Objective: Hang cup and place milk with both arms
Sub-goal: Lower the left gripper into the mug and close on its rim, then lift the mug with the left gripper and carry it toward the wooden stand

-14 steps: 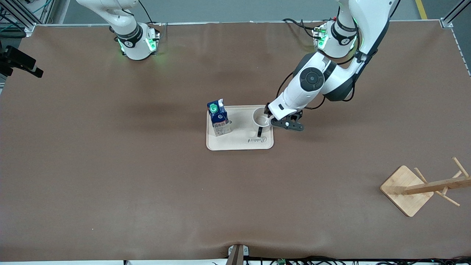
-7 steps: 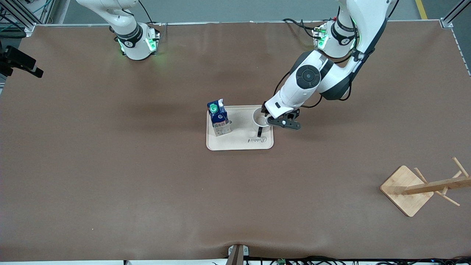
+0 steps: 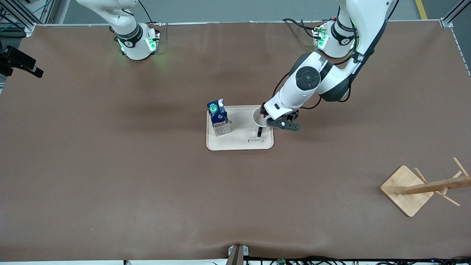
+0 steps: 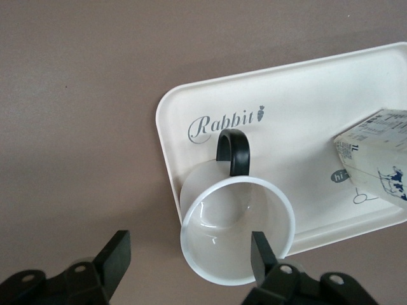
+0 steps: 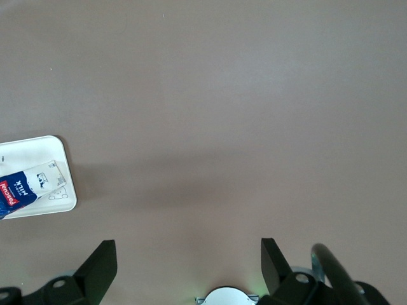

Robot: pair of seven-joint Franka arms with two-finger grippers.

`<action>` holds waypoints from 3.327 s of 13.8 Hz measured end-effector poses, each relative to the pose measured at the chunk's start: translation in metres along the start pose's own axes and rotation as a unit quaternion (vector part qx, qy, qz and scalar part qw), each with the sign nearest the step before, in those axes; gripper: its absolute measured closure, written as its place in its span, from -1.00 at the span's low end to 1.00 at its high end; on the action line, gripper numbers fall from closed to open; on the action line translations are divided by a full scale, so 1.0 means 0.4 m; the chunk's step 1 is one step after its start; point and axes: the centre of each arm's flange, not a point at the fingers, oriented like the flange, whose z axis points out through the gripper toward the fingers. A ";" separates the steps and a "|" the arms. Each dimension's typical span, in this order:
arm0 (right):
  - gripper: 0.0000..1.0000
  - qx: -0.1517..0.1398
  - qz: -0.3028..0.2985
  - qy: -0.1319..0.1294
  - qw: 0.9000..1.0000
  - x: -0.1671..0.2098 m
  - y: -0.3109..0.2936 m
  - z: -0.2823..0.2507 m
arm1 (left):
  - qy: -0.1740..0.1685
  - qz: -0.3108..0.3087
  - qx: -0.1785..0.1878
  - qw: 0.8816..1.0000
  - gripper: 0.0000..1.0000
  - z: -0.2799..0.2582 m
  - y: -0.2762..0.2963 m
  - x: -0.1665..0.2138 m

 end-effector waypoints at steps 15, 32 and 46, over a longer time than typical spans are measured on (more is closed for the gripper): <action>-1.00 0.000 0.000 0.000 1.000 0.000 0.000 0.001 | -0.020 0.036 0.040 0.998 0.39 0.155 0.028 -0.013; -1.00 0.011 0.004 0.000 1.000 0.001 0.009 0.000 | 0.053 -0.041 0.109 0.992 0.88 -0.443 -0.113 0.168; -1.00 0.018 0.002 0.000 1.000 0.002 0.001 0.000 | 0.039 -0.023 0.112 0.993 0.88 -0.694 -0.550 0.231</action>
